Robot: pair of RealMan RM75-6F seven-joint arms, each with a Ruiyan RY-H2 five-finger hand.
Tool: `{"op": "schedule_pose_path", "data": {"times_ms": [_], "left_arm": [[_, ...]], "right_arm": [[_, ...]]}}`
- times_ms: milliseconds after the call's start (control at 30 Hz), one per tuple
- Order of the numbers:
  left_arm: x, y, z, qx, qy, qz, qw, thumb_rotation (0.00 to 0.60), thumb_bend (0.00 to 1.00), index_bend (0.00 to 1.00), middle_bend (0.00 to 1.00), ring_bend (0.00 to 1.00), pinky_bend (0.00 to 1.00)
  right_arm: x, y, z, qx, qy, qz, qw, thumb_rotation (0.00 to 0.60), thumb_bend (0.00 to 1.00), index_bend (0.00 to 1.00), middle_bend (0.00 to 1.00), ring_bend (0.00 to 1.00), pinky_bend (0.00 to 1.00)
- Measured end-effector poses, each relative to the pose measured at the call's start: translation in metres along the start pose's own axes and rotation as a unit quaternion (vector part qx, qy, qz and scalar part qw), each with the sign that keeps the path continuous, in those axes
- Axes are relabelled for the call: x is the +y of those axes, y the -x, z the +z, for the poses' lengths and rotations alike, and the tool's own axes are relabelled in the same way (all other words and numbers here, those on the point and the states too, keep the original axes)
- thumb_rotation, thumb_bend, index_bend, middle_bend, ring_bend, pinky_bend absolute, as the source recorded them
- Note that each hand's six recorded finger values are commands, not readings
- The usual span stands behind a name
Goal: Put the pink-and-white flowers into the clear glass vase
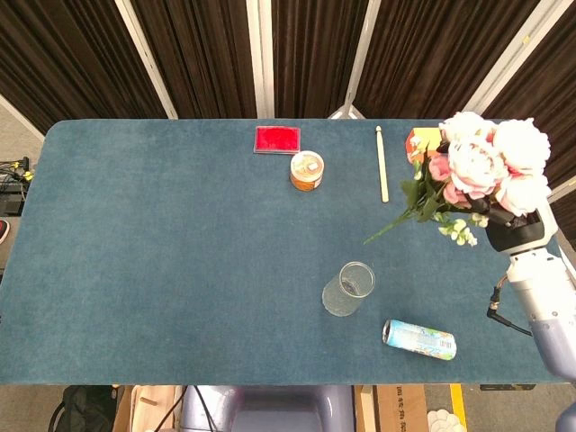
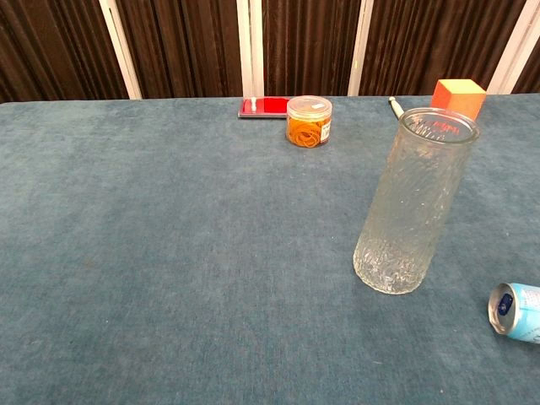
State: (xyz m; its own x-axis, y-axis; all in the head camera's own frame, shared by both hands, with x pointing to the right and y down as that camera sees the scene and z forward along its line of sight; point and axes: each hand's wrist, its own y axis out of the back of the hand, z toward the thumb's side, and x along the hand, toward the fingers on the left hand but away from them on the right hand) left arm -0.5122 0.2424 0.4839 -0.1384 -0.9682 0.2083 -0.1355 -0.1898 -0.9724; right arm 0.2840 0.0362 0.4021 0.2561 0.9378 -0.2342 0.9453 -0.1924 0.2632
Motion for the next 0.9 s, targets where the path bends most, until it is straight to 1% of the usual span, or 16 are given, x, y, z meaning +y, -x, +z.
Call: {"op": "schedule_pose_path", "data": {"times_ms": [100,400,667,900], "left_arm": [[0.000,0.000,0.000,0.000,0.000,0.000,1.0000,0.600,0.35,0.14,0.00,0.00,0.11],[0.001,0.001,-0.001,0.001,-0.001,0.002,1.0000,0.600,0.35,0.14,0.00,0.00,0.11],[0.000,0.001,-0.001,0.003,-0.005,0.002,1.0000,0.600,0.35,0.14,0.00,0.00,0.11],[-0.004,0.001,0.002,0.002,-0.012,-0.002,0.9999,0.600,0.35,0.14,0.00,0.00,0.11]], "right_arm": [[-0.012,-0.007,-0.003,-0.001,-0.004,0.018,0.9998,0.600,0.47,0.51,0.42,0.48,0.11],[-0.024,-0.019,-0.030,-0.003,-0.039,0.041,0.9984,0.600,0.47,0.51,0.42,0.48,0.11],[-0.018,-0.025,-0.051,-0.009,-0.058,0.048,0.9971,0.600,0.47,0.51,0.42,0.48,0.11],[-0.008,-0.032,-0.075,-0.029,-0.067,0.051,0.9960,0.600,0.47,0.51,0.42,0.48,0.11]]}}
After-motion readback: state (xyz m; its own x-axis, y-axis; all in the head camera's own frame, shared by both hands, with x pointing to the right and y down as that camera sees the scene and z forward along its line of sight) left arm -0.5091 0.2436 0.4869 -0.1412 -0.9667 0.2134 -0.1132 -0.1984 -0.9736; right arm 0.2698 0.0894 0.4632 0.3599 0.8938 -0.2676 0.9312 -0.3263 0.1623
